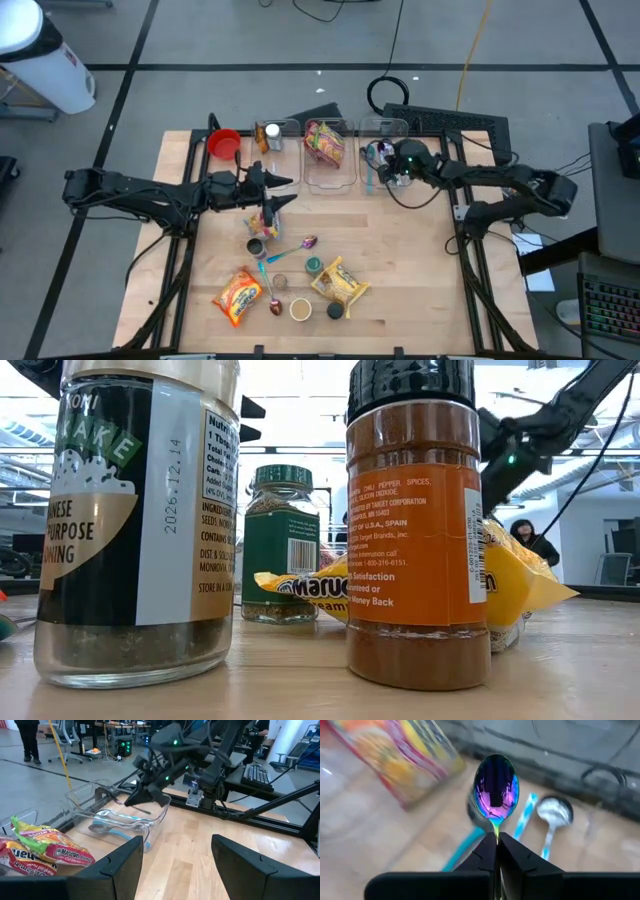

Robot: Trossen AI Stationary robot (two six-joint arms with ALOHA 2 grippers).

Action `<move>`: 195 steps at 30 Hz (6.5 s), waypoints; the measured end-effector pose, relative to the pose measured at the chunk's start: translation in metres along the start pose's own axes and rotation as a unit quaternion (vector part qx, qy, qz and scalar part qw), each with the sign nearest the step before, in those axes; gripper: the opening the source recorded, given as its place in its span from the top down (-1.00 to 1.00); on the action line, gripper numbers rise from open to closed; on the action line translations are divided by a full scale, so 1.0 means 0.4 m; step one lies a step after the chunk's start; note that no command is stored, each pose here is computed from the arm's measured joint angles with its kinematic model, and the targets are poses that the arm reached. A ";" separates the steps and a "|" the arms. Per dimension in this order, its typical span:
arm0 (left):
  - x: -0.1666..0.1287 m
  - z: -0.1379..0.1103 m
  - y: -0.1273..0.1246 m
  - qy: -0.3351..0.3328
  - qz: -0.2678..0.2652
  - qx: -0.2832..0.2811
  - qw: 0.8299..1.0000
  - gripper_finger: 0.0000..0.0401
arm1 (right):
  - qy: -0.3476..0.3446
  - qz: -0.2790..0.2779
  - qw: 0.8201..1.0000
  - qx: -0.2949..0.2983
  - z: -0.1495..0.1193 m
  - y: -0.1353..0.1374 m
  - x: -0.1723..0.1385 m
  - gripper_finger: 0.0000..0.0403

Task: Pick & Place Food Item
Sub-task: Put the right blue spoon into the right transparent bin, then put the yellow noodle pack into the middle transparent bin

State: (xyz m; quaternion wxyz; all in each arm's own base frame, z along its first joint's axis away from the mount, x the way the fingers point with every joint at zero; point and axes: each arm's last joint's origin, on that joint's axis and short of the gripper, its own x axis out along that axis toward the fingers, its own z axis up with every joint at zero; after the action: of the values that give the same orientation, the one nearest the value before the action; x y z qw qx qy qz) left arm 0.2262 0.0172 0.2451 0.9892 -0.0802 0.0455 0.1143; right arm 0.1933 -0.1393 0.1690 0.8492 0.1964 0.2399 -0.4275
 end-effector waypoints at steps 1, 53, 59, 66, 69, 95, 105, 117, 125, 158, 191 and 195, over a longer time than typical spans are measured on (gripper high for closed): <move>0.000 0.000 0.000 0.000 0.000 0.000 1.000 -0.21 | 0.006 -0.005 1.000 0.001 -0.006 -0.004 0.010 0.99; 0.000 -0.002 0.003 0.002 0.011 -0.014 1.000 -0.21 | -0.023 0.477 0.823 -0.309 -0.353 0.445 -0.338 -0.12; 0.000 -0.002 0.003 0.002 0.011 -0.014 1.000 -0.21 | 0.045 0.457 0.837 -0.299 -0.413 0.445 -0.306 -0.09; 0.000 -0.002 0.003 0.002 0.011 -0.022 1.000 -0.21 | 0.073 0.454 0.838 -0.293 -0.436 0.445 -0.291 0.07; 0.000 -0.002 0.003 0.002 0.011 -0.022 1.000 -0.21 | 0.082 0.460 0.833 -0.297 -0.439 0.444 -0.292 0.22; 0.000 0.006 0.001 -0.014 0.007 -0.033 0.999 -0.21 | -0.134 0.519 0.797 -0.278 -0.200 0.386 -0.439 1.00; 0.027 0.016 -0.018 -0.065 -0.016 -0.073 0.995 -0.21 | -0.180 0.508 0.804 -0.253 -0.137 0.366 -0.417 1.00; 0.203 0.041 -0.141 -0.024 -0.185 0.003 0.982 -0.21 | -0.244 0.497 0.802 -0.226 -0.105 0.368 -0.424 1.00; 0.238 0.057 -0.195 -0.045 -0.162 0.094 0.981 -0.21 | -0.286 0.358 0.874 -0.161 -0.082 0.355 -0.415 1.00; 0.284 -0.023 -0.251 -0.023 0.000 0.253 0.967 -0.21 | -0.304 0.287 0.894 -0.163 -0.052 0.357 -0.321 0.96; 0.299 -0.034 -0.207 0.014 0.020 0.205 0.979 -0.21 | 0.045 0.241 0.924 -0.294 -0.338 0.379 -0.204 0.65; 0.299 -0.034 -0.208 0.015 0.017 0.200 0.980 -0.21 | 0.021 0.265 0.917 -0.298 -0.322 0.385 -0.224 0.95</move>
State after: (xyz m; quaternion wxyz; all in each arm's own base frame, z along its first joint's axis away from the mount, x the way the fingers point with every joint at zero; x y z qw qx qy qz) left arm 0.3605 -0.0389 0.2311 0.9824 0.1181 0.0834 0.1185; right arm 0.2423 0.0724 0.1363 0.9453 -0.0007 0.3131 -0.0918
